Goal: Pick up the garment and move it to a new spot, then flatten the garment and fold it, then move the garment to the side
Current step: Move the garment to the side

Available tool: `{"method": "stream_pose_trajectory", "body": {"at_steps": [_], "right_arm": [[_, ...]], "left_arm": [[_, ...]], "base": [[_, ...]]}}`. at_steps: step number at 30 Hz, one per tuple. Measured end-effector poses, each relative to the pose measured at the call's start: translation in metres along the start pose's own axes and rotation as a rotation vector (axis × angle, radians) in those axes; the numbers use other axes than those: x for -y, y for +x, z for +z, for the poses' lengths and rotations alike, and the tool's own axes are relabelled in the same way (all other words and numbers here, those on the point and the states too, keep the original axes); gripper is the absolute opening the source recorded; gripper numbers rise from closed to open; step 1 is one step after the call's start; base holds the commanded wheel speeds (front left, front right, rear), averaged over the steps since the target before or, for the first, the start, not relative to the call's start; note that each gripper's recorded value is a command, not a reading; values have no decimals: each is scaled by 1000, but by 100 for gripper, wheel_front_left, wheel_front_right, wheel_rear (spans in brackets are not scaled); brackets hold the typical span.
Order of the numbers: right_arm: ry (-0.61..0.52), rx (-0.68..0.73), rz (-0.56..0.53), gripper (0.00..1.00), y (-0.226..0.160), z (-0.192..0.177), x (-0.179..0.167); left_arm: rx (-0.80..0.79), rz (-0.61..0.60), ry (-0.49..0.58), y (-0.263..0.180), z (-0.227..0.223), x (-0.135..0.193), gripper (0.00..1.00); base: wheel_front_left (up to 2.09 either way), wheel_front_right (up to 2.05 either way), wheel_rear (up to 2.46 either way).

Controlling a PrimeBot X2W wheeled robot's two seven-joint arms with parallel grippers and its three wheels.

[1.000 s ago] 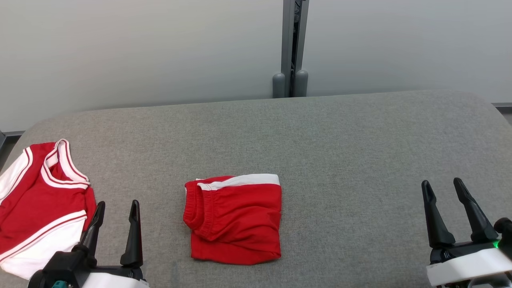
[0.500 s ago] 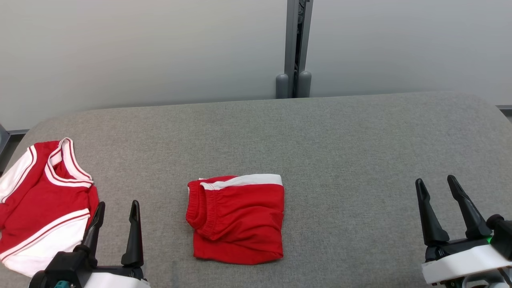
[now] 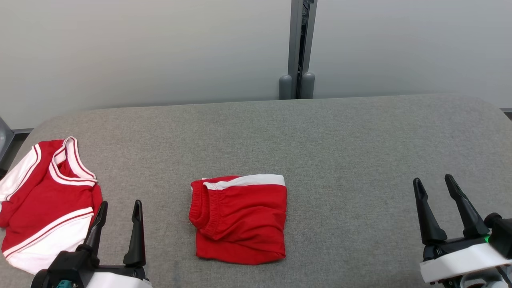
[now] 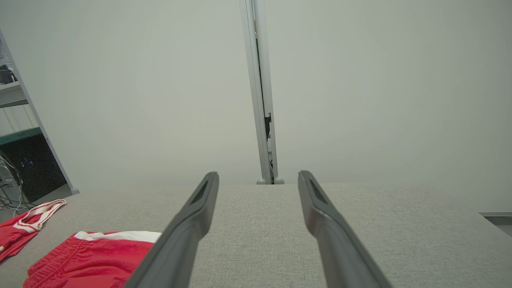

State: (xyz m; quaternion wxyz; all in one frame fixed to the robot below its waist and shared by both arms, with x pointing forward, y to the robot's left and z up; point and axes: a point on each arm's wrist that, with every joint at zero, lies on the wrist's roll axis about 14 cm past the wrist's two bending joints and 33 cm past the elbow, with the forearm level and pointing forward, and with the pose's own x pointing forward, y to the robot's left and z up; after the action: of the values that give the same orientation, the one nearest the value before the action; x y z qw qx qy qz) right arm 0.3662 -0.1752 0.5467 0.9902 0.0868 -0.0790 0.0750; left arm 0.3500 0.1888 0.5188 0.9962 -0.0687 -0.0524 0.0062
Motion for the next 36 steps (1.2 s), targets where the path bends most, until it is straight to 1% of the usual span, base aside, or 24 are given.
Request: {"method": "stream_pose_trajectory", "body": {"at_steps": [3, 7, 14, 18, 19, 21, 23, 24, 25, 27, 28, 31, 36], "right_arm": [[8, -3, 22, 100, 5, 1, -7], [18, -2, 74, 100, 22, 7, -20], [75, -128, 187, 100, 57, -9, -53], [112, -247, 250, 100, 72, -32, -76], [127, -323, 287, 100, 77, -47, -89], [140, -418, 320, 100, 79, -67, -102], [112, -510, 355, 100, 80, -87, -112], [112, -510, 355, 100, 80, -87, -112], [121, -541, 365, 100, 83, -93, -117], [122, -646, 367, 100, 84, -115, -120], [152, -742, 361, 100, 81, -135, -125], [191, -913, 363, 100, 69, -165, -134], [255, -1083, 366, 100, 52, -193, -148]], "left_arm": [[2, 2, 1, 0, 1, -1, 100], [7, 10, 2, 0, 4, -4, 100], [4, 42, -6, -4, 5, -15, 100], [7, 74, -27, -8, 6, -22, 100], [4, 94, -31, -11, 6, -28, 100], [3, 118, -32, -14, 6, -36, 100], [-9, 144, -34, -18, 2, -42, 100], [-9, 144, -34, -18, 2, -42, 100], [-14, 157, -37, -20, 1, -46, 100], [-17, 180, -43, -23, -1, -51, 100], [-27, 207, -46, -27, -4, -57, 100], [-41, 243, -46, -34, -9, -66, 100], [-50, 283, -54, -41, -11, -77, 100]], "base": [[0, 0, 0], [0, 0, 0], [0, 0, 0], [0, 0, 0], [0, 0, 0], [0, 0, 0], [0, 0, 0], [0, 0, 0], [0, 0, 0], [0, 0, 0], [0, 0, 0], [0, 0, 0], [0, 0, 0]]}}
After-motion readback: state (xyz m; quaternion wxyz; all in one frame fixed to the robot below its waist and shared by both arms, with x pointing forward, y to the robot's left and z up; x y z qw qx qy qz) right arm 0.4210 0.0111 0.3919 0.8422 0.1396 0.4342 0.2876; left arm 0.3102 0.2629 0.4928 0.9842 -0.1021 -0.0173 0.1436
